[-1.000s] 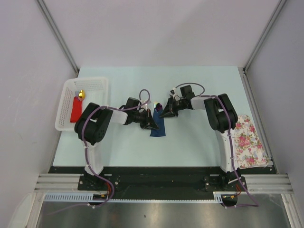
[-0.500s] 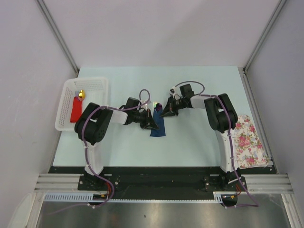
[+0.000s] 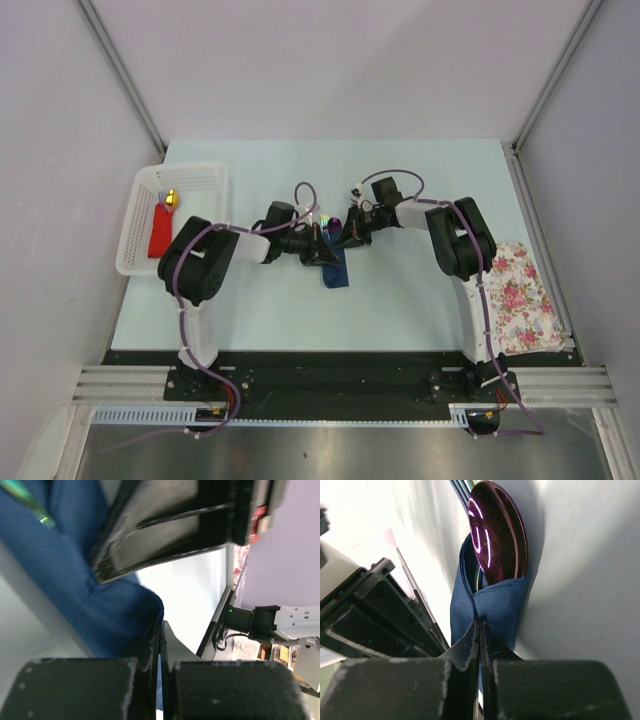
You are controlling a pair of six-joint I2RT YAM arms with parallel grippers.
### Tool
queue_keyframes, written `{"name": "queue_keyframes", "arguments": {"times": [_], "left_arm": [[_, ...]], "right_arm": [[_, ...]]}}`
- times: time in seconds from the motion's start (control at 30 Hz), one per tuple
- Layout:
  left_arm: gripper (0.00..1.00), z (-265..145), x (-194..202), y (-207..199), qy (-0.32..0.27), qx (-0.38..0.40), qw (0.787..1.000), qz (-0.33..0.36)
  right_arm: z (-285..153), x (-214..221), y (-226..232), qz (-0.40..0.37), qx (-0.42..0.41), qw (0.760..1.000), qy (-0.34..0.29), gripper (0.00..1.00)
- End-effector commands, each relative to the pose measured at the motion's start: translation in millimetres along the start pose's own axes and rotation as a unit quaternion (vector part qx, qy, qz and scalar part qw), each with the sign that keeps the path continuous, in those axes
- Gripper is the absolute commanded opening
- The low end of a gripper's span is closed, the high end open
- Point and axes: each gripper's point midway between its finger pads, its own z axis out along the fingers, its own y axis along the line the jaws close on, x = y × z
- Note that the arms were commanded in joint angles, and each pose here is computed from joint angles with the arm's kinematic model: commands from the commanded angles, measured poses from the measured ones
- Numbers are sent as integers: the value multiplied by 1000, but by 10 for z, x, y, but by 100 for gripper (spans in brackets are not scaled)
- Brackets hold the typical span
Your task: Place the utensils on the paper napkin and roll it up
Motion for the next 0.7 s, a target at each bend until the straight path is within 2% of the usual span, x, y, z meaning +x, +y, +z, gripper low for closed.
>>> {"name": "queue_keyframes", "arguments": {"times": [0.0,0.2,0.67], "left_arm": [[0,41,-91,-433,-6,62,997,47],[0,93,-65,-503,-3,84,995,51],[0,407,72,-324,16,77,996,40]], "right_arm": [[117,123,-669,29,104,994,-1,0],[117,149,-687,44,89,995,4,0],[121,166,-689,51,87,995,4,0]]}}
